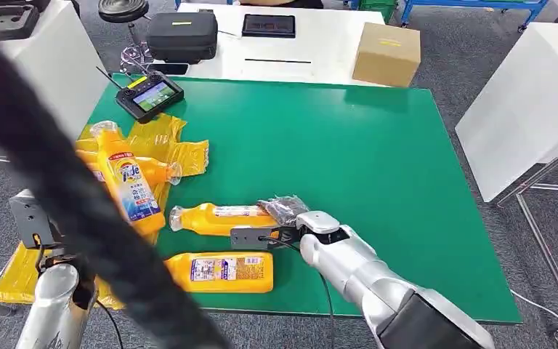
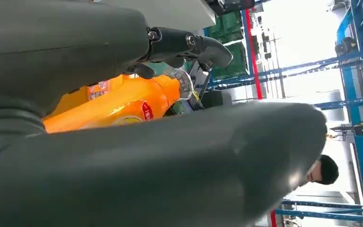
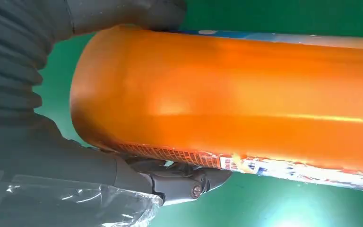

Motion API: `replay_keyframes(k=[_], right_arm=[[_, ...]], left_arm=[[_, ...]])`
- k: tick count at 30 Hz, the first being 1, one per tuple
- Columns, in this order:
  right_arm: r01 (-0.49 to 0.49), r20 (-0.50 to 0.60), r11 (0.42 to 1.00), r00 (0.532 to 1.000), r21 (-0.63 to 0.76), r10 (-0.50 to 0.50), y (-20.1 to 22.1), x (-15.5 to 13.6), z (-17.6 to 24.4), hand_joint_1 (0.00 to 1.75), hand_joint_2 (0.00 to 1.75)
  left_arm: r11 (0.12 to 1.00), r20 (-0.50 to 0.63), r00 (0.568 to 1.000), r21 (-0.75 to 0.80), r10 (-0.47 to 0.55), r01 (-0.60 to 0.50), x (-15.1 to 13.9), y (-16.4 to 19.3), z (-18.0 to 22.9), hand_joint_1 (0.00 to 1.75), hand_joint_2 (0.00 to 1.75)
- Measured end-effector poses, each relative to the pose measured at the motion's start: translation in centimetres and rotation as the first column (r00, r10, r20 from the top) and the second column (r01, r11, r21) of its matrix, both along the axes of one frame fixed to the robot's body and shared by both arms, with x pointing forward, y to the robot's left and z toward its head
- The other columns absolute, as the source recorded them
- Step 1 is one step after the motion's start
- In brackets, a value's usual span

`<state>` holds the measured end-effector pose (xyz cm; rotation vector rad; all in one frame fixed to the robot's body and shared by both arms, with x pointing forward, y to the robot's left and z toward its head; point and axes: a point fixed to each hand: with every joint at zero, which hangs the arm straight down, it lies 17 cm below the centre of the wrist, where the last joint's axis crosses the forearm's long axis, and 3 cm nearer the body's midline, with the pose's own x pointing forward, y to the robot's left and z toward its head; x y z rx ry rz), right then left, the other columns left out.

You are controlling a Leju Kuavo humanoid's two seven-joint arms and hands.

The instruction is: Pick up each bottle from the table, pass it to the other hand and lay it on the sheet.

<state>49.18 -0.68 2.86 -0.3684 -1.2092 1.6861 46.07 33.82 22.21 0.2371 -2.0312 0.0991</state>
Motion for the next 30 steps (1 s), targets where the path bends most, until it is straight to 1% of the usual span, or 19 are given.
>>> replay_keyframes(k=[5, 8, 10, 17, 20, 22, 25, 30], right_arm=[[0.013, 0.007, 1.000, 1.000, 0.017, -0.013, 0.0, 0.2, 0.3, 1.75, 1.75], [0.034, 0.019, 0.995, 0.999, 0.090, -0.036, 0.0, 0.8, 1.2, 1.75, 1.75], [0.051, 0.016, 0.992, 0.998, 0.116, -0.053, -0.4, 1.2, 1.4, 1.75, 1.75], [0.074, 0.012, 0.988, 0.997, 0.134, -0.076, -1.2, 1.6, 1.5, 1.75, 1.75], [0.077, 0.011, 0.980, 0.997, 0.186, -0.081, -1.0, 1.8, 2.0, 1.75, 1.75], [0.080, 0.011, 0.964, 0.996, 0.255, -0.085, -0.7, 2.1, 3.1, 1.75, 1.75], [0.091, 0.011, 0.926, 0.995, 0.366, -0.103, -0.6, 3.1, 5.8, 1.75, 1.75], [0.085, 0.072, 0.864, 0.988, 0.495, -0.139, -1.6, 5.5, 12.0, 1.75, 1.75]], left_arm=[[1.000, 0.002, 1.000, 0.000, 0.000, 0.000, 0.0, 0.0, 0.1, 0.00, 0.00], [1.000, -0.005, 1.000, -0.001, 0.000, 0.000, -0.1, 0.0, -0.1, 0.00, 0.00], [1.000, -0.011, 1.000, -0.001, 0.000, 0.000, -0.2, 0.0, -0.4, 0.00, 0.00], [1.000, -0.017, 1.000, -0.002, 0.000, 0.000, -0.2, 0.0, -0.6, 0.00, 0.00], [1.000, -0.026, 1.000, -0.003, -0.002, 0.002, -0.2, 0.0, -0.8, 0.00, 0.00], [1.000, -0.032, 0.999, -0.003, -0.005, 0.005, -0.3, -0.1, -1.0, 0.00, 0.00], [1.000, -0.039, 0.999, -0.003, -0.005, 0.005, -0.4, -0.1, -1.3, 0.00, 0.00], [1.000, -0.042, 0.999, -0.003, -0.004, 0.004, -1.0, 0.0, -1.6, 0.00, 0.00]])
